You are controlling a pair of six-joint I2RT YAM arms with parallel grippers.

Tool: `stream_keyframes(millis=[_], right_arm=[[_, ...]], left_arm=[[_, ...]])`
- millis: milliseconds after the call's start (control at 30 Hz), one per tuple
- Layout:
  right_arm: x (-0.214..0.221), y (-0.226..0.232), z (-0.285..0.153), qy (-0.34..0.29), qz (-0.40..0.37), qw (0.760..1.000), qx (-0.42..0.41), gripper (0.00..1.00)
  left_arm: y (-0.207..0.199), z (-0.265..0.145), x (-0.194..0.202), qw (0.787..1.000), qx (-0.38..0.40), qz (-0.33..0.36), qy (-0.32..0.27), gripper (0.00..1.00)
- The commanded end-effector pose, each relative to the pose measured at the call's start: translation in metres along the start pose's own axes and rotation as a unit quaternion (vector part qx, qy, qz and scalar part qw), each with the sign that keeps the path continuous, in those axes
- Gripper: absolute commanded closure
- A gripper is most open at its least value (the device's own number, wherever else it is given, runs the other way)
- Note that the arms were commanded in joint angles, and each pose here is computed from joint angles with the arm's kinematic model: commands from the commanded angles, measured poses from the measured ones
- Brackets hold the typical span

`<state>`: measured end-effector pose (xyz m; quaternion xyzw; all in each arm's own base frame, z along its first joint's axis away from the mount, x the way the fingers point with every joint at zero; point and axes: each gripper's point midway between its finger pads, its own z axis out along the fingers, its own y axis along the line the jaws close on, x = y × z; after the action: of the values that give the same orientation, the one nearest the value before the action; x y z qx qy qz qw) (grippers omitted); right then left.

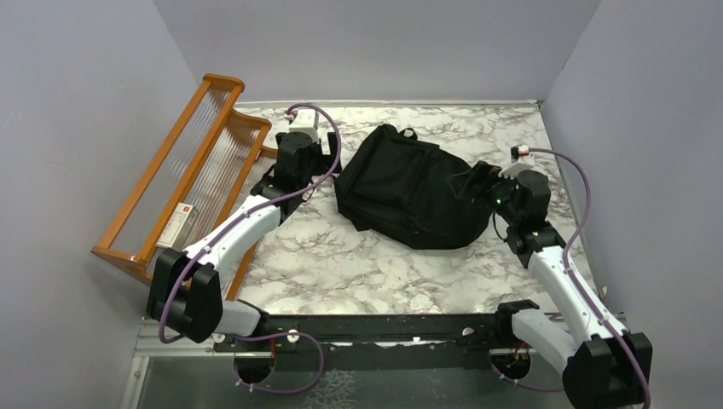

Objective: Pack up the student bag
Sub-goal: Zip the student bag at the center of the board, then reset both arms

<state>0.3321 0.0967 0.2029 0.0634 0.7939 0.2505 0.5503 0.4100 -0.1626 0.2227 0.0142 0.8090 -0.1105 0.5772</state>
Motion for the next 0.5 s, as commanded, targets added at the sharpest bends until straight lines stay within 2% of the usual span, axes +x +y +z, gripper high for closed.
stream_keyframes(millis=[0, 233, 367, 467], right_arm=[[-0.031, -0.008, -0.017, -0.086, -0.001, 0.996, 0.038, 0.0], [-0.044, -0.025, -0.04, -0.148, -0.015, 0.985, 0.084, 0.0], [-0.048, -0.032, -0.049, -0.185, -0.025, 0.978, 0.095, 0.0], [-0.052, -0.035, -0.052, -0.189, -0.037, 0.976, 0.107, 0.0]], left_arm=[[0.029, -0.017, 0.011, 0.998, -0.062, -0.02, -0.003, 0.01], [0.042, -0.042, 0.041, 0.997, -0.067, -0.043, -0.007, 0.01], [0.053, -0.051, 0.041, 0.995, -0.088, -0.049, -0.024, 0.01], [0.055, -0.055, 0.037, 0.994, -0.093, -0.042, -0.028, 0.01]])
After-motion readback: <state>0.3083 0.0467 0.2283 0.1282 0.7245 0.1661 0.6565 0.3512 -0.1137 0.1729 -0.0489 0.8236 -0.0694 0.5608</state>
